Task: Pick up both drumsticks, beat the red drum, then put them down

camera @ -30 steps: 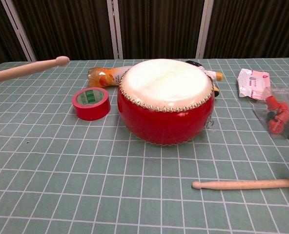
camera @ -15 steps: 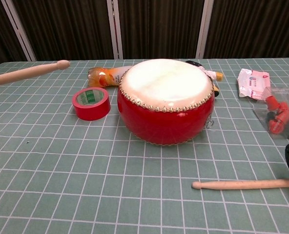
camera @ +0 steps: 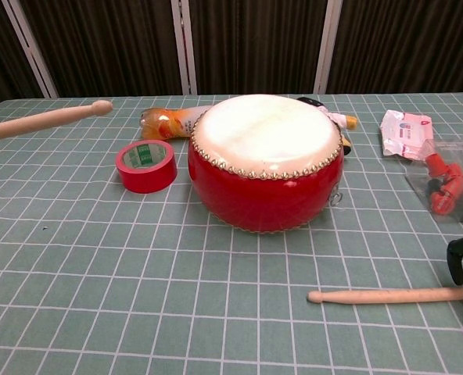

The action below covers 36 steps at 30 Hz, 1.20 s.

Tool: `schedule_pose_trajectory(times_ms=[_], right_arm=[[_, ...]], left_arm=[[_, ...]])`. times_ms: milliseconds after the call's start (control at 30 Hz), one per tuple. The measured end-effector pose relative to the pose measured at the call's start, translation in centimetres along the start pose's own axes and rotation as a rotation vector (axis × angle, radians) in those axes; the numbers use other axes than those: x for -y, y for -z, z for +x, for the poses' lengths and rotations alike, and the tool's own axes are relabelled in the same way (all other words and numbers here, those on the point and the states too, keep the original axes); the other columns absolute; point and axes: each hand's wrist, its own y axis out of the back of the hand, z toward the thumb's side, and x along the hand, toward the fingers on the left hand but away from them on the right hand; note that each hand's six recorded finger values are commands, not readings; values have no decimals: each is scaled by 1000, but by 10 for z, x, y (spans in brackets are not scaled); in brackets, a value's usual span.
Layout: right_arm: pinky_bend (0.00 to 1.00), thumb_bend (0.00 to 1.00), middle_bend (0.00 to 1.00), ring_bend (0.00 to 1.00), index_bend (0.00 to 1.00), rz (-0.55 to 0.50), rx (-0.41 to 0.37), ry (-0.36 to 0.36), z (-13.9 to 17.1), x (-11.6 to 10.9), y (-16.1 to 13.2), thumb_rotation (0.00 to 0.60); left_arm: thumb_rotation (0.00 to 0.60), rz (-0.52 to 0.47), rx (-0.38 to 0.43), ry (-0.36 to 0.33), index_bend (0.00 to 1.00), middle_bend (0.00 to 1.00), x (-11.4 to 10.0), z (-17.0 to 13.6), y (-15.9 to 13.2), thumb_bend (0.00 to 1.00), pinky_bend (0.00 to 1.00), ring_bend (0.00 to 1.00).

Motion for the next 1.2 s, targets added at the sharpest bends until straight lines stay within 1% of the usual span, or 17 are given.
schedule_pose_trajectory(times_ms=[233, 267, 300, 333, 367, 400, 467, 567, 667, 767, 867, 967, 1067, 1200], right_arm=[[1000, 353, 1000, 1000, 484, 4, 1, -13, -3, 6, -3, 600], [1000, 353, 1000, 1000, 498, 3, 1, -14, -4, 6, -3, 600], [1000, 353, 1000, 1000, 531, 3, 1, -15, -4, 7, -4, 600], [1000, 361, 1000, 1000, 589, 2, 1, -15, -5, 7, -4, 600], [1000, 380, 1000, 1000, 668, 1, 1, -15, -5, 7, -4, 600], [1000, 399, 1000, 1000, 721, 0, 0, -14, -5, 7, -4, 600], [1000, 463, 1000, 1000, 870, -3, 0, -12, -5, 7, -4, 600], [1000, 513, 1000, 1000, 966, -9, -1, -6, -5, 5, -3, 600], [1000, 546, 1000, 1000, 998, -22, -4, 1, -4, 0, -2, 600], [1000, 572, 1000, 1000, 1000, -38, -9, 25, 0, -15, 1, 600], [1000, 586, 1000, 1000, 1000, -56, -12, 50, 7, -39, 11, 600], [1000, 592, 1000, 1000, 1000, -101, -1, 67, 16, -64, 22, 600], [1000, 598, 1000, 1000, 1000, -184, 33, 71, 24, -85, 38, 600], [1000, 600, 1000, 1000, 1000, -341, 106, 72, 32, -111, 67, 600]], left_arm=[[600, 2, -5, 1, 758, 1000, 0, 1, 1, 547, 1000, 1000], [600, 2, -5, 2, 758, 1000, 1, 1, 1, 547, 1000, 1000], [600, 2, -5, 2, 758, 1000, 1, 1, 2, 547, 1000, 1000], [600, 3, -5, 3, 758, 1000, 1, 1, 2, 547, 1000, 1000], [600, 4, -6, 4, 758, 1000, 1, 1, 2, 546, 1000, 1000], [600, 3, -6, 4, 758, 1000, 1, 1, 2, 546, 1000, 1000], [600, 4, -6, 4, 758, 1000, 1, 1, 2, 547, 1000, 1000], [600, 3, -7, 3, 758, 1000, 0, 1, 2, 547, 1000, 1000], [600, 2, -8, 2, 758, 1000, 0, 1, 2, 547, 1000, 1000], [600, 3, -10, 5, 758, 1000, 0, 1, 3, 547, 1000, 1000], [600, 3, -9, 4, 758, 1000, -1, 1, 3, 547, 1000, 1000], [600, 3, -10, 2, 758, 1000, -2, 1, 3, 547, 1000, 1000], [600, 6, -11, 2, 758, 1000, -2, 2, 3, 549, 1000, 1000], [600, 14, -6, -1, 759, 1000, -3, 3, 1, 552, 1000, 1000]])
